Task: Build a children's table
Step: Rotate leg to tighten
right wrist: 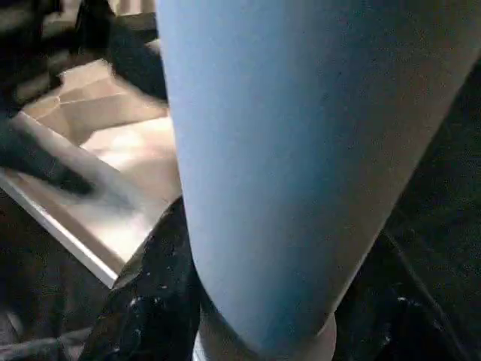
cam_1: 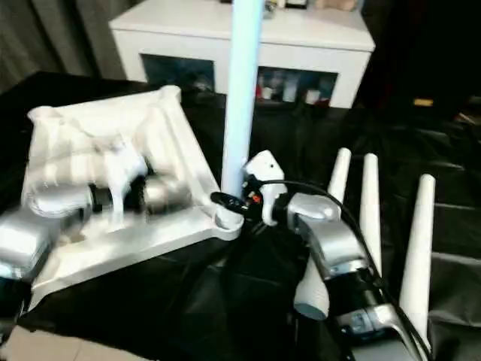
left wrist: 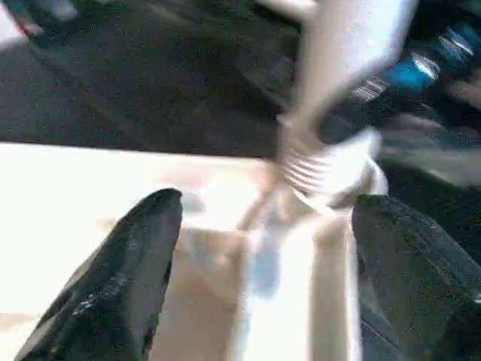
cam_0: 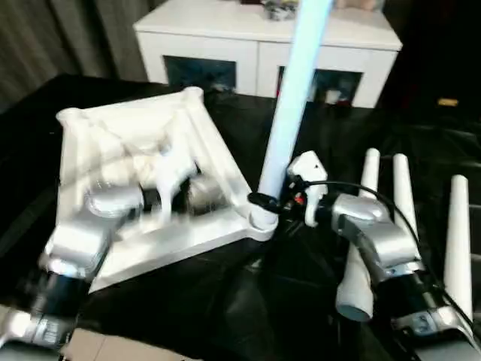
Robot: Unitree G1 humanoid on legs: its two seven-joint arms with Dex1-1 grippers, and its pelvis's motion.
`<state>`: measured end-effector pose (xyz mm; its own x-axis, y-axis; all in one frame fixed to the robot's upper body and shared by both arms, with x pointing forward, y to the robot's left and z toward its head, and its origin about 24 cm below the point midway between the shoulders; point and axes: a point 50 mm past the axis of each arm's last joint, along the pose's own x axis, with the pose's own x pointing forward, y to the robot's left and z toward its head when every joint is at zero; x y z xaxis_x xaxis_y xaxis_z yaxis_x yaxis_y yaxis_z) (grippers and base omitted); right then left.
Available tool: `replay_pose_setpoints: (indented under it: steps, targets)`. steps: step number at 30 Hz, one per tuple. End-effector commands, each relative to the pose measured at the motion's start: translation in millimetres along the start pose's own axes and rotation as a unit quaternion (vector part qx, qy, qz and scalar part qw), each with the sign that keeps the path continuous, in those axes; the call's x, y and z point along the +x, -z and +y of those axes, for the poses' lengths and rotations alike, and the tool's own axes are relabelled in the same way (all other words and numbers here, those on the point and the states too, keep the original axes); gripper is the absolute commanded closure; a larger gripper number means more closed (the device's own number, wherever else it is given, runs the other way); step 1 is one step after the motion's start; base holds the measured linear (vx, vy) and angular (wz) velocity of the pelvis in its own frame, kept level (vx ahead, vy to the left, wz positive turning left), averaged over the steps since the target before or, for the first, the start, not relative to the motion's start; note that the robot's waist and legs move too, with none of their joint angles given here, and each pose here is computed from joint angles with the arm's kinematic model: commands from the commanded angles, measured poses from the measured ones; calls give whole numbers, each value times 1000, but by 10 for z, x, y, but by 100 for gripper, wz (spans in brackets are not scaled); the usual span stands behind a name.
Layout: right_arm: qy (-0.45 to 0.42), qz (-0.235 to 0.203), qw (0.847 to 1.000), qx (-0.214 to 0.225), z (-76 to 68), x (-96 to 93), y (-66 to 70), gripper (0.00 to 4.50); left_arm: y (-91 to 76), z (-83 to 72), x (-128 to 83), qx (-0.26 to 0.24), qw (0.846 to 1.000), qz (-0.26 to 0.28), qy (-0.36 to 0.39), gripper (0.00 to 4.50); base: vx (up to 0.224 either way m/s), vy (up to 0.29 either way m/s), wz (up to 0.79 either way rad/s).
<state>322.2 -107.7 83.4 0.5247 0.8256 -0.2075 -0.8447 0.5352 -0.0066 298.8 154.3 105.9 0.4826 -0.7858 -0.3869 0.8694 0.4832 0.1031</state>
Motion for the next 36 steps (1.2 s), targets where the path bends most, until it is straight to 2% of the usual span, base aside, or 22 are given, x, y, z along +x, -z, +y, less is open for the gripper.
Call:
replay_pose_setpoints:
  steps: [1,4,7,9,16,19,20,21,25,26,31,33,35,36]
  targets:
    - [10,-4,1000,2,-64,-28,-33,264,7,-110,74,12,999,-1,29,16,0,0,0]
    - [6,-9,1000,7,-49,-27,-53,264,147,-174,215,13,999,16,27,2,0,0,0]
    - [4,-12,1000,7,-37,-20,-69,264,223,-193,264,10,999,29,27,0,0,0,0]
    - [2,-19,1000,7,-21,-9,-101,264,350,-214,303,-9,998,57,26,0,0,0,0]
    - [0,-21,1000,7,-5,-12,-101,264,465,-192,309,-29,996,86,6,0,0,0,0]
    - [-3,-20,1000,7,13,-15,-96,264,485,-170,300,-46,995,94,-1,40,0,0,0]
    - [-4,-20,1000,8,20,-16,-94,264,480,-178,298,-55,994,92,1,40,0,0,0]
    - [-5,-19,1000,7,24,-15,-92,264,471,-181,296,-65,994,90,2,61,0,0,0]
    - [-9,-18,1000,7,35,0,-91,264,490,-223,283,-92,990,102,13,82,0,0,0]
    - [-9,-18,1000,7,35,0,-91,264,490,-223,283,-92,990,102,13,105,0,0,0]
    - [-11,-16,1000,5,43,9,-91,264,506,-248,278,-94,989,116,21,124,0,0,0]
    - [-13,-14,1000,3,49,9,-88,264,487,-240,271,-94,988,121,25,159,0,0,0]
    - [-13,-13,1000,2,51,9,-87,264,475,-236,269,-95,988,122,25,161,0,0,0]
    - [-14,-13,1000,1,52,9,-87,264,467,-233,269,-95,987,124,27,185,0,0,0]
